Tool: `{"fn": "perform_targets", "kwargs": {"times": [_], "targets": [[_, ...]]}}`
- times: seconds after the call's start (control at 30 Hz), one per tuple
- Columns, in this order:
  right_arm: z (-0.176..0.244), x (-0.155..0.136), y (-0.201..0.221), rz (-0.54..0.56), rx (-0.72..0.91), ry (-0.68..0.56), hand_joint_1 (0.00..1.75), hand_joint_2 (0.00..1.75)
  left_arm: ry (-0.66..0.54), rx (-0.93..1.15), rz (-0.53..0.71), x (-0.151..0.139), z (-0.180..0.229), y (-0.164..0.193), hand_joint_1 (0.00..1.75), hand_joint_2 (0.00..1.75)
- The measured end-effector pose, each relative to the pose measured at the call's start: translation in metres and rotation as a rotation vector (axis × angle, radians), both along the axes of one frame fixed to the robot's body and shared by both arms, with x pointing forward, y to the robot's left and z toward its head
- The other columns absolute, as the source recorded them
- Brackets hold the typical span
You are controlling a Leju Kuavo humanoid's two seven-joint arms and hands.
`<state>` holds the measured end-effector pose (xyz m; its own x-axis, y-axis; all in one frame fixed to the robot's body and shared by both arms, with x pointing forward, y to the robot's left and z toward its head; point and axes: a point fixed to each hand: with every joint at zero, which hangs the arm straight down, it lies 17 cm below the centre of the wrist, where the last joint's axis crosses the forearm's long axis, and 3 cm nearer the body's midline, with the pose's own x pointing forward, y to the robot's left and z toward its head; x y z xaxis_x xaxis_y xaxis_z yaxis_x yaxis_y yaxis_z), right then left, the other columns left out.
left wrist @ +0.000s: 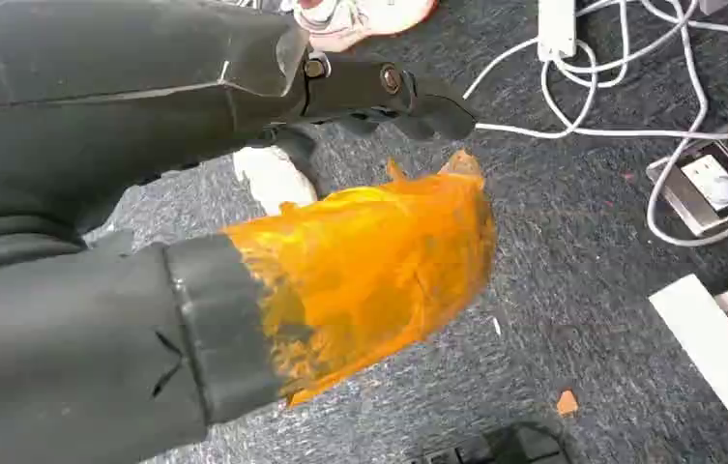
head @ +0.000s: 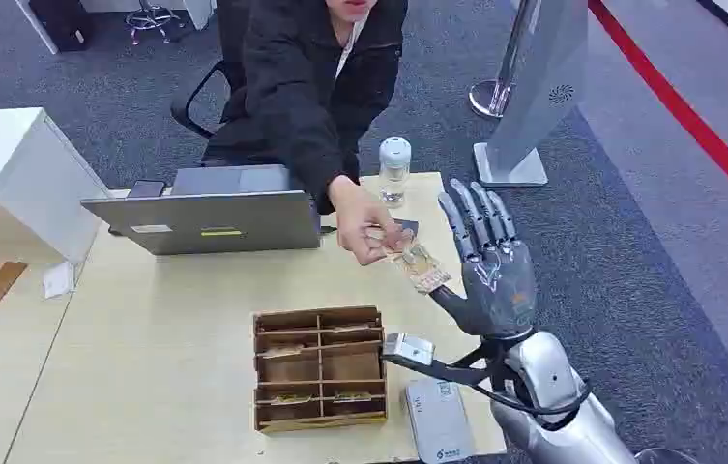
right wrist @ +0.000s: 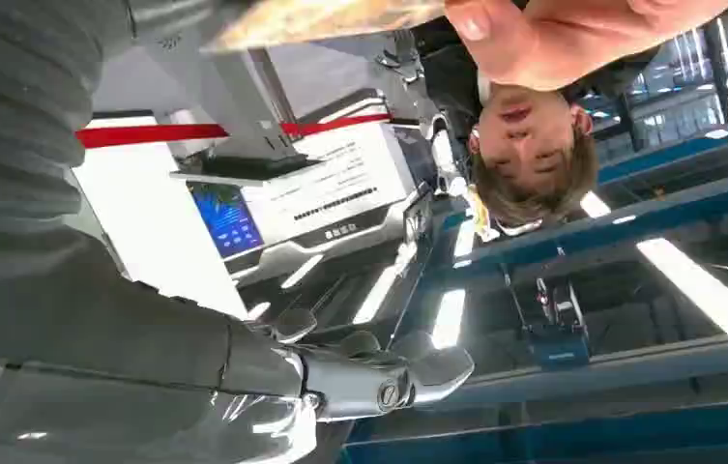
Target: Pass the card to the sensor for recognition and then transmit it.
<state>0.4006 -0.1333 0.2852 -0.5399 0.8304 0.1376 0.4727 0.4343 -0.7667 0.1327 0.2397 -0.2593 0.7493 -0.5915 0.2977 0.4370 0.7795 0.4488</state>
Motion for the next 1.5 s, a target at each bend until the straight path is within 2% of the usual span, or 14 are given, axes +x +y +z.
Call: {"fn": "perform_targets", "kwargs": {"times": [0.03,0.07,0.13,0.17,0.3,0.47,0.57,0.6,1.23,1.5], "targets": [[0.000,0.000,0.000,0.000,0.000,0.000,0.91,1.75,0.000,0.000,0.000,0.000,0.000,0.000,0.00,0.00],[0.000,0.000,0.000,0.000,0.000,0.001,1.29,1.75,0.000,0.000,0.000,0.000,0.000,0.000,0.00,0.00],[-0.001,0.000,0.000,0.000,0.001,0.003,1.29,1.75,0.001,-0.001,-0.001,0.000,0.000,0.000,0.00,0.00],[-0.001,0.000,0.000,0.001,0.002,0.005,1.38,1.75,0.002,0.000,-0.001,0.000,0.000,0.000,0.00,0.00],[-0.003,-0.001,0.000,0.002,0.006,0.011,1.45,1.75,0.007,0.003,0.001,-0.001,0.000,0.001,0.00,0.00],[-0.004,-0.001,0.000,0.003,0.012,0.018,1.43,1.75,0.007,0.004,-0.002,-0.001,0.000,0.000,0.00,0.00],[-0.004,-0.001,0.000,0.006,0.023,0.021,1.50,1.75,0.013,0.007,-0.001,-0.002,-0.001,0.001,0.00,0.00],[-0.004,-0.002,0.000,0.008,0.024,0.021,1.75,1.75,0.016,0.009,0.000,-0.002,-0.001,0.001,0.00,0.00],[-0.002,-0.015,0.001,0.076,0.114,0.052,1.75,1.75,0.020,0.012,-0.014,-0.003,-0.001,0.000,0.00,0.00],[-0.031,-0.032,0.005,0.190,0.259,0.225,1.75,1.75,0.006,0.004,-0.018,-0.003,0.000,-0.003,0.00,0.00]]}}
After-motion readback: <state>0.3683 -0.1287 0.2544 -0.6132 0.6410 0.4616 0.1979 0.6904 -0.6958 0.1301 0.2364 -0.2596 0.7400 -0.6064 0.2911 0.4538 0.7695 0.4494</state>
